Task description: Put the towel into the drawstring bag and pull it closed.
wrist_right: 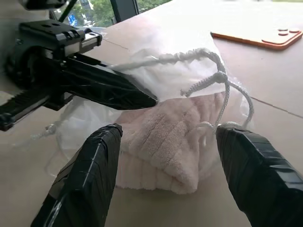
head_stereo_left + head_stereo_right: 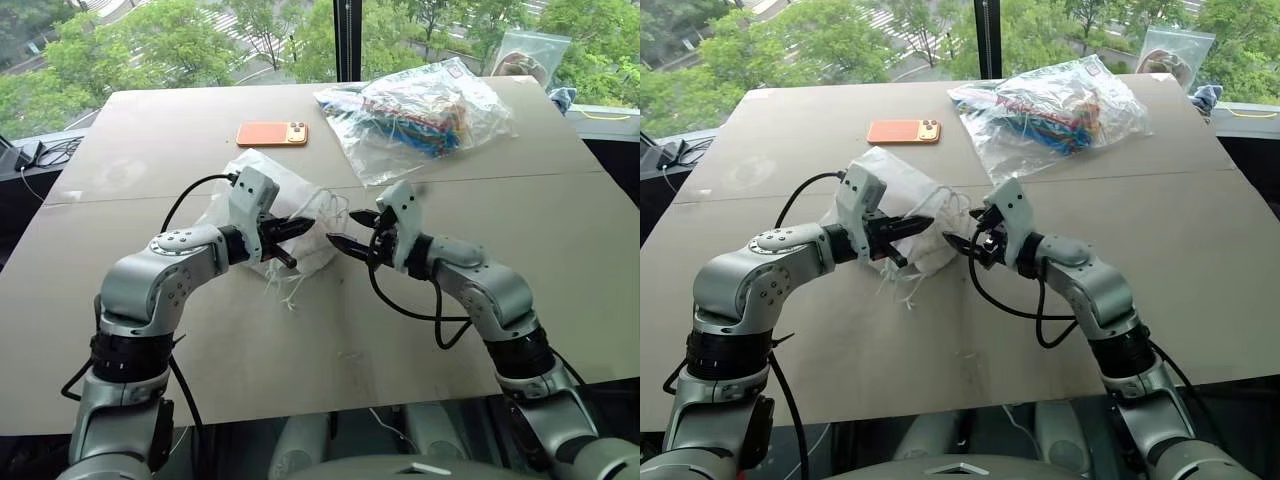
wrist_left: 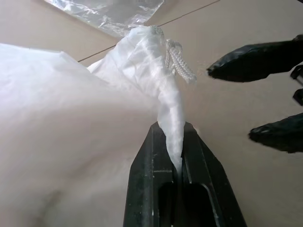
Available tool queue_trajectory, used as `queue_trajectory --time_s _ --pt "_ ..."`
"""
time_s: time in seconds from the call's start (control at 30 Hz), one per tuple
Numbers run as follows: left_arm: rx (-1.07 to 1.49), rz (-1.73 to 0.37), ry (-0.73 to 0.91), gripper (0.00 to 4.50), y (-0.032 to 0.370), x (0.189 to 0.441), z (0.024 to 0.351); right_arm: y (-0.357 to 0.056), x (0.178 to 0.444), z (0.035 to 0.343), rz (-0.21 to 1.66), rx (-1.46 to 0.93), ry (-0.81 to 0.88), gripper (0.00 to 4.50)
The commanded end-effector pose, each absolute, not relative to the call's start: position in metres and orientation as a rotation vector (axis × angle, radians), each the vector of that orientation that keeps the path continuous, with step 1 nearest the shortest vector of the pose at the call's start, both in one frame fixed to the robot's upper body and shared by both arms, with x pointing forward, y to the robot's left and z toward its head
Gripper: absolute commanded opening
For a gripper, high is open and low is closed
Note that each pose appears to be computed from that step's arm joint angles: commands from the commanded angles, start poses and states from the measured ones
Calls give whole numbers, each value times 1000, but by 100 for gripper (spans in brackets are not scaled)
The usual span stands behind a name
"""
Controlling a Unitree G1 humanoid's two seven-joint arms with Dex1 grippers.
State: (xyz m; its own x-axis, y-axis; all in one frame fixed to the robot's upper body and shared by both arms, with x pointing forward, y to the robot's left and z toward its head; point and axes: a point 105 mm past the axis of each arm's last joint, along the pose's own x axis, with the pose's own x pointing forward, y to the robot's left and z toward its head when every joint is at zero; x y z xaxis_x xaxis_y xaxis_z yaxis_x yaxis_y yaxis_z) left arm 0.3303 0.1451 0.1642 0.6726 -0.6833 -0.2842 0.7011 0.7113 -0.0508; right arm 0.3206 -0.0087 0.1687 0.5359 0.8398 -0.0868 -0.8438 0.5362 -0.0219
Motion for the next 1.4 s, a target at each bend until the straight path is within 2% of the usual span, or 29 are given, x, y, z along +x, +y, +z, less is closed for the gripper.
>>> queue_trajectory --time_s 0.03,0.1,0.2,0.5,0.53,0.6,0.63,0.67,0.73,0.77,0.87,0.97,1.2,1.4 --pt "83 -807 246 0 144 330 171 -15 334 191 915 -164 -11 339" --pt "85 -813 237 0 142 329 175 -20 355 186 816 -197 7 339" --pt "87 -819 231 0 141 328 177 -18 371 184 749 -187 24 339" --pt "97 -813 216 0 142 326 181 -4 383 183 743 -217 13 339" --pt "99 -813 215 0 142 326 180 -3 384 183 736 -216 9 284" --pt "103 -812 214 0 142 325 180 -2 387 183 719 -214 3 200" --pt "102 -812 215 0 142 325 180 -1 387 182 716 -218 1 139" --pt "102 -811 215 0 142 325 179 0 388 181 715 -222 0 116" --pt "103 -812 211 0 142 326 179 2 388 178 715 -230 3 16" --pt "102 -813 210 0 142 326 178 3 387 176 714 -237 4 3" --pt "105 -816 177 0 144 328 179 -6 389 176 668 -276 -2 3" --pt "123 -817 173 0 148 334 179 -24 381 188 638 -206 -3 3" --pt "233 -854 107 0 152 358 188 -43 336 204 790 -37 48 3" --pt "254 -904 82 0 143 365 191 -53 338 193 737 -28 93 3"
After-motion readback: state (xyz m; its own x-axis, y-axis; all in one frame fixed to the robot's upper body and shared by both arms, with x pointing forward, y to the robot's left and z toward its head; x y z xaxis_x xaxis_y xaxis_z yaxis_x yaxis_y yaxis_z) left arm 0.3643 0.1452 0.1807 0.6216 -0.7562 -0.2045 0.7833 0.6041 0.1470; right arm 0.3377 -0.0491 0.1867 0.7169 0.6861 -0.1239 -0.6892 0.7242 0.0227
